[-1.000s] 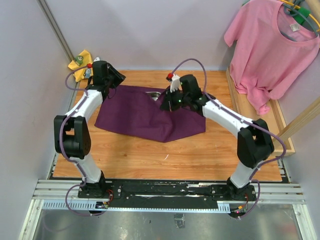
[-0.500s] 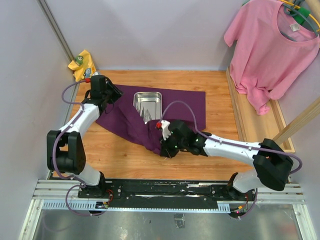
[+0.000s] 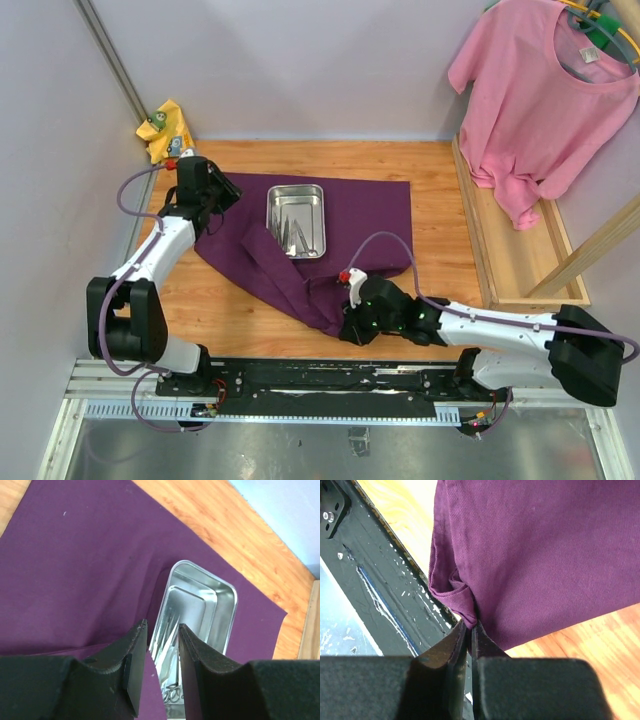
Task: Open and lay out the surgical kit
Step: Open the surgical kit at the center of the board.
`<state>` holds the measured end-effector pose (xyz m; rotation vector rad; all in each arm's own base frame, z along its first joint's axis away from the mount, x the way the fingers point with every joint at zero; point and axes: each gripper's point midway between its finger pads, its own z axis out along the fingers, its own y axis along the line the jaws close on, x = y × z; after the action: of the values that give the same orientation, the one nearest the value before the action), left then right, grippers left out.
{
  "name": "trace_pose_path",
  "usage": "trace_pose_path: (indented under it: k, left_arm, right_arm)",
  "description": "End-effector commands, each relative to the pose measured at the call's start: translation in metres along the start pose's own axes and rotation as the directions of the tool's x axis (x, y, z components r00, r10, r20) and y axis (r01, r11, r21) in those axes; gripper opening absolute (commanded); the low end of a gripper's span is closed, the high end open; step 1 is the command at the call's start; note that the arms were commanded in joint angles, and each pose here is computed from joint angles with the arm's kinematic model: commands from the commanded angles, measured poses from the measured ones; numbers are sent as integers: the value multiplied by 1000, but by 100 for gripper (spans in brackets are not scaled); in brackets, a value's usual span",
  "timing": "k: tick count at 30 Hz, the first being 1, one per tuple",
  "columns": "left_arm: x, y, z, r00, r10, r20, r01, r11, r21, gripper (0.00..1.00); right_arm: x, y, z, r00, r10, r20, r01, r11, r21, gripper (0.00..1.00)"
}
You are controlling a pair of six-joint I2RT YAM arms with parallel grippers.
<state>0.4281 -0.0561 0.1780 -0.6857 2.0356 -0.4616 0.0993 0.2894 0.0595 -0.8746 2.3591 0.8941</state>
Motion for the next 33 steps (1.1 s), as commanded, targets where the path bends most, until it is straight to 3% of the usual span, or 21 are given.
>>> trace_pose_path:
  k: [1,8,11,13,16,20,24,33]
  left_arm:
    - [10,15,-7,999,30,-12,-31,999,-42,36]
    - [24,28,-19,999,36,-35,-38,997,-62,36]
    - [29,31,-23,998,42,-41,-44,997,-66,36]
    - [32,31,-25,998,48,-46,-51,996,-67,36]
    - [37,32,-28,997,56,-53,-60,996,-69,36]
    - [40,34,-33,997,62,-53,-66,995,-71,37]
    - [43,38,-37,996,70,-55,-74,994,-78,36]
    - [46,39,-43,996,75,-53,-79,995,-68,37]
  right_arm:
    - [23,-2,-8,996,90,-24,-89,996,19,11]
    - [43,-1,-34,983,182,-7,-181,982,44,27]
    - [49,-1,-53,974,226,14,-227,972,60,28]
    - [47,-2,-71,968,244,51,-247,965,83,36]
    - [18,-7,-95,955,234,180,-256,960,111,49]
    - [-24,-24,-116,926,223,305,-301,924,238,74]
    - [-61,-19,-108,907,269,325,-357,900,251,81]
    - [-136,-11,-80,845,388,368,-478,857,194,86]
